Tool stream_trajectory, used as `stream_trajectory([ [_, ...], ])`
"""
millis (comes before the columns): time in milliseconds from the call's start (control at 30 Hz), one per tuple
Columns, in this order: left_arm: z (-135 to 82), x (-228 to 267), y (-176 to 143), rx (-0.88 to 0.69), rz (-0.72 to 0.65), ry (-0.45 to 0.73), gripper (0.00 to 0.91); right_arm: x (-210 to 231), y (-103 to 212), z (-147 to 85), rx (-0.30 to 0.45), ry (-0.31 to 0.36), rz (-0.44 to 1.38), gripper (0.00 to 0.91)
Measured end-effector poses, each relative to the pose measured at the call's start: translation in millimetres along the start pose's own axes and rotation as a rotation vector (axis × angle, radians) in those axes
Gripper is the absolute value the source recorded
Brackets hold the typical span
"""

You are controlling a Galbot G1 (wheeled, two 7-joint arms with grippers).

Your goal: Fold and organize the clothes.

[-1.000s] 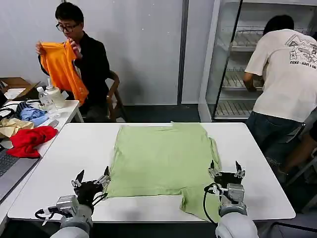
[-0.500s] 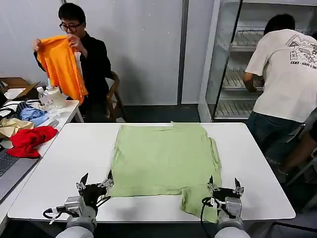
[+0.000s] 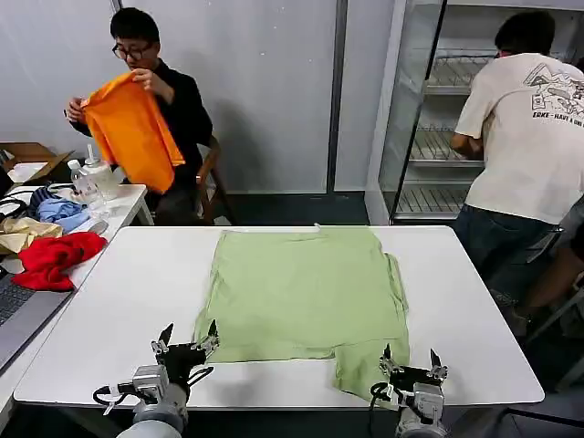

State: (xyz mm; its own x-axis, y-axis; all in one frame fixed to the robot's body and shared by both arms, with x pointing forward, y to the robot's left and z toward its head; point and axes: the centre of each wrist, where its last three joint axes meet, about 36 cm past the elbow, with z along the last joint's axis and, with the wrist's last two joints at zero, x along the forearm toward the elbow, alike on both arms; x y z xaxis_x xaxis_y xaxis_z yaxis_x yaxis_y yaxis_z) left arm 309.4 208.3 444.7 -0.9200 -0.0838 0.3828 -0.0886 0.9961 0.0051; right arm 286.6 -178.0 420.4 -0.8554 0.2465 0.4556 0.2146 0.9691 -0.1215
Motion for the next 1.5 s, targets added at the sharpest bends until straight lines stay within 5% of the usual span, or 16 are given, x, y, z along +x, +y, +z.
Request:
stream_trajectory([
  [1500, 6, -7, 3, -0.005, -0.008, 0.007, 0.907, -18, 5, 25, -0.129, 0.058, -0.043, 0.907],
])
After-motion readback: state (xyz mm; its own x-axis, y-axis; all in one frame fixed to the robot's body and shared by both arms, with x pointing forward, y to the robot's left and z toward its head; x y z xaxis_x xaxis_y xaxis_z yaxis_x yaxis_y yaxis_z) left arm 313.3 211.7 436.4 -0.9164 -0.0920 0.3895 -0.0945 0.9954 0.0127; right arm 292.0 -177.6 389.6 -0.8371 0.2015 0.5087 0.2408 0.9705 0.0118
